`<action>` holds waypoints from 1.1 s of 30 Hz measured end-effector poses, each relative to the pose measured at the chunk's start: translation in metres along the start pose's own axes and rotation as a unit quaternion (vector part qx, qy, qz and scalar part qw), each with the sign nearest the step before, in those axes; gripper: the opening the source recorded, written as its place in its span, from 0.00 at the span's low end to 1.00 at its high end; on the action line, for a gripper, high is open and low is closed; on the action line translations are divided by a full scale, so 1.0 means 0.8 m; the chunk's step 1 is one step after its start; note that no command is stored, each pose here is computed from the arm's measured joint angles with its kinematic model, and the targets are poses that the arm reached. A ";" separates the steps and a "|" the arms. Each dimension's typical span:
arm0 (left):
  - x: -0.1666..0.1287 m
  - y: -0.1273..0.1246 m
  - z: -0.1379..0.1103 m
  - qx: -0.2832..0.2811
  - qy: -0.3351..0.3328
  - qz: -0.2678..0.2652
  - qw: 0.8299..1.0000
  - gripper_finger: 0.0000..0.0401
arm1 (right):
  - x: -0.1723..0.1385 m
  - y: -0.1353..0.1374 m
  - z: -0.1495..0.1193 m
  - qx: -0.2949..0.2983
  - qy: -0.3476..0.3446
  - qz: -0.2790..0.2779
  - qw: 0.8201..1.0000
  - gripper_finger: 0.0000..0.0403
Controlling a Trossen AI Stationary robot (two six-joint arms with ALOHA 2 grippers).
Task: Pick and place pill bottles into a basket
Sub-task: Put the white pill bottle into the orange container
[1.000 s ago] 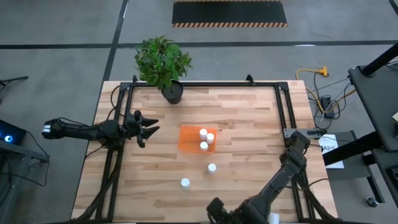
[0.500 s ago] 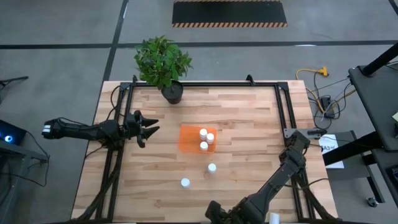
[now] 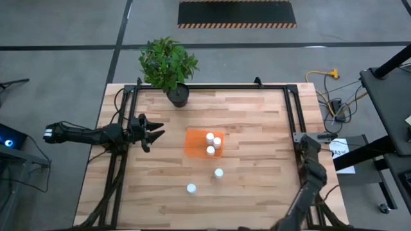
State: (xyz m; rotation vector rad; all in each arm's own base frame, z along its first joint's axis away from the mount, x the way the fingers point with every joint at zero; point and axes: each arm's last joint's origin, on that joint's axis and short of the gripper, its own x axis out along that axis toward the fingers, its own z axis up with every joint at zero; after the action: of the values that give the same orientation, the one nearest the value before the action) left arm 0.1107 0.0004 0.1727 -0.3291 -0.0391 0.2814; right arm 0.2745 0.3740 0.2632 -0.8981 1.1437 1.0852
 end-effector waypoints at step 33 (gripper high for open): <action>0.000 0.000 0.000 0.000 0.000 0.000 1.000 0.43 | 0.044 0.183 -0.057 -0.086 -0.021 0.008 0.996 0.51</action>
State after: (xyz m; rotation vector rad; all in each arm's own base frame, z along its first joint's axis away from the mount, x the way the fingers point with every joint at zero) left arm 0.1107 0.0004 0.1727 -0.3290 -0.0390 0.2814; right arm 0.1240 0.3746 0.2178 -0.9960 1.0350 1.2244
